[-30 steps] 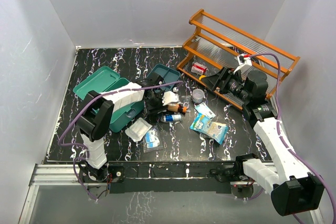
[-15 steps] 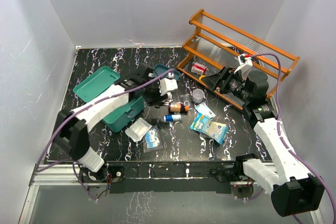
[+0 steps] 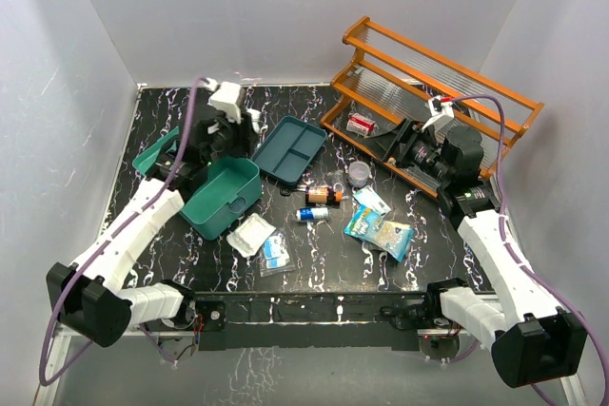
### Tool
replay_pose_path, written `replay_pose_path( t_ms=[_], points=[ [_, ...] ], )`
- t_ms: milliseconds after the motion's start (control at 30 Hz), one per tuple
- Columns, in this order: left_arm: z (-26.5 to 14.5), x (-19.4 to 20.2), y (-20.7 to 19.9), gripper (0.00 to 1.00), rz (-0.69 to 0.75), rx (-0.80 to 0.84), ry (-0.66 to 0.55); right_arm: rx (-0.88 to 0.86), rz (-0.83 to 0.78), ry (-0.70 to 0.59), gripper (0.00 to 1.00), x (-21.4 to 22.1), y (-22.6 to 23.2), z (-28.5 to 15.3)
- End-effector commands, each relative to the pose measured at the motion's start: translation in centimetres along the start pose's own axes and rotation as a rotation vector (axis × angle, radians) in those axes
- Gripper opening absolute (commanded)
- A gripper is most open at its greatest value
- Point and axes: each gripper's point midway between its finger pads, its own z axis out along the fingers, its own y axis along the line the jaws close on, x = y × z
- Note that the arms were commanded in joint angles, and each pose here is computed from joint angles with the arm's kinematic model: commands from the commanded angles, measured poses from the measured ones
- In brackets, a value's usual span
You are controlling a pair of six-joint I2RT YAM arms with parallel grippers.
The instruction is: Organize the medicine kit
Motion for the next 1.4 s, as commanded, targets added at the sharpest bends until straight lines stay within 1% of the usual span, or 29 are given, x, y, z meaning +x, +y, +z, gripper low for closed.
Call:
replay_pose_path(
  t_ms=[0, 167, 233, 367, 533, 633, 733, 900, 1033, 1367],
  points=[
    [-2.6, -1.6, 3.4, 0.31, -0.461, -0.172, -0.057, -0.07, -0.029, -0.039, 0.6, -1.2, 1.8, 0.5],
    [-3.9, -0.1, 4.8, 0.29, -0.785, -0.196, -0.019, -0.087, -0.034, -0.025, 0.6, -0.6, 2.5, 0.9],
    [-4.0, 0.7, 4.6, 0.29, -0.892, -0.158, -0.003, -0.09, -0.037, -0.021, 0.6, -0.4, 2.8, 1.1],
    [-4.5, 2.3, 5.8, 0.28, -1.032, -0.185, 0.002, -0.094, -0.042, -0.014, 0.6, 0.0, 3.2, 1.3],
    [-4.3, 3.8, 5.7, 0.27, -1.201, -0.17, -0.02, -0.096, -0.047, -0.01, 0.6, 0.4, 3.5, 1.5],
    [-3.9, 5.6, 5.8, 0.26, -1.288, -0.201, -0.005, -0.094, -0.046, -0.008, 0.6, 0.5, 3.5, 1.5],
    [-3.8, 6.9, 6.1, 0.25, -1.33, -0.243, 0.006, -0.096, -0.042, -0.005, 0.6, 0.5, 3.9, 1.3],
    [-3.8, 9.4, 6.8, 0.26, -1.413, -0.319, -0.02, -0.067, -0.018, -0.002, 0.59, 0.5, 4.0, 0.9],
    [-3.1, 11.1, 6.9, 0.25, -1.463, -0.336, -0.012, -0.023, 0.001, 0.029, 0.59, 0.9, 3.6, 0.5],
    [-2.5, 11.9, 8.0, 0.25, -1.389, -0.39, -0.01, 0.018, 0.025, 0.032, 0.59, 1.6, 2.5, 0.3]
  ],
)
